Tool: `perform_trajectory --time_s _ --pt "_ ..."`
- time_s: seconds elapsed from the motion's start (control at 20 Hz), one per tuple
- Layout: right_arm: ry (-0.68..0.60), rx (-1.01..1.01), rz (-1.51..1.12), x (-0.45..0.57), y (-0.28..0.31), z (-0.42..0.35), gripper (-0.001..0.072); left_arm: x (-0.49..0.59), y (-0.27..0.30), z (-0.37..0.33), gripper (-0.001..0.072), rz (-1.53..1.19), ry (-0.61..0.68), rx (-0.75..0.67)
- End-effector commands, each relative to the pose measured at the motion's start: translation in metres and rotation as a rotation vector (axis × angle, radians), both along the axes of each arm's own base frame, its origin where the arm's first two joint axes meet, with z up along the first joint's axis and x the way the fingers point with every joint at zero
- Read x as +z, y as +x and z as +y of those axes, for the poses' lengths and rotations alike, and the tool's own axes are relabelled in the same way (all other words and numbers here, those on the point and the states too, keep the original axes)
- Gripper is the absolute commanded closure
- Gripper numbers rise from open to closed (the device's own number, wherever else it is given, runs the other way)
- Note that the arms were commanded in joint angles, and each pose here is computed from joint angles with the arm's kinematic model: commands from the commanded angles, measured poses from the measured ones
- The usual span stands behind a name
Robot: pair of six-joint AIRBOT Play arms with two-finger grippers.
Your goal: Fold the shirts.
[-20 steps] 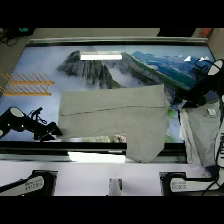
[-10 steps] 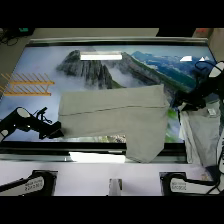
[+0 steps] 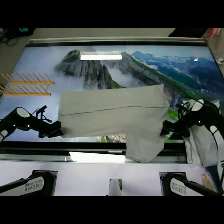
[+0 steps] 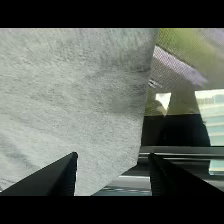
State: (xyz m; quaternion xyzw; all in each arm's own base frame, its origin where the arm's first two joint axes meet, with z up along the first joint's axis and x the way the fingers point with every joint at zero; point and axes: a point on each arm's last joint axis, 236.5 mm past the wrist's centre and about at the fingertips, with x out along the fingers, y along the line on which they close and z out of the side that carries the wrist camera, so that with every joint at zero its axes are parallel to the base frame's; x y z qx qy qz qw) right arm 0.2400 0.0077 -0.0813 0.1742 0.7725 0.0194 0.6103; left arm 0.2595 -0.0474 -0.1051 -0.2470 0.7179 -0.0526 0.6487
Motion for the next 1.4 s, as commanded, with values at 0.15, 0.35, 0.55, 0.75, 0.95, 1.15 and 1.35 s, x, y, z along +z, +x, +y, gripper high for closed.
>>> perform_trajectory --time_s 0.15,0.35,0.55,0.75,0.95,1.15,1.35 --pt "0.019 -0.014 0.025 -0.029 -0.025 0.010 0.0300 0.001 -0.001 -0.001 0.0668 -0.003 -0.006 -0.015" --pt "0.007 -0.030 0.004 -0.040 -0.026 0.009 0.0416 0.001 -0.001 -0.001 0.0668 -0.001 -0.007 -0.016" --pt "-0.004 -0.044 -0.056 -0.039 -0.009 0.006 0.0683 0.002 -0.001 -0.002 0.0668 -0.001 -0.007 -0.017" --pt "-0.008 -0.020 -0.182 0.000 0.035 0.001 0.0684 0.021 0.013 -0.001 0.0669 -0.049 -0.016 -0.082" --pt "0.060 -0.084 -0.471 0.074 0.123 0.012 0.0684 0.075 0.061 0.006 0.0670 -0.187 0.005 -0.096" --pt "0.016 -0.114 -0.754 0.120 0.208 0.025 0.0684 0.110 0.118 0.015 0.0670 -0.324 0.029 -0.016" --pt "0.025 -0.210 -0.798 0.115 0.274 0.024 0.0684 0.104 0.163 0.021 0.0669 -0.320 0.013 0.023"
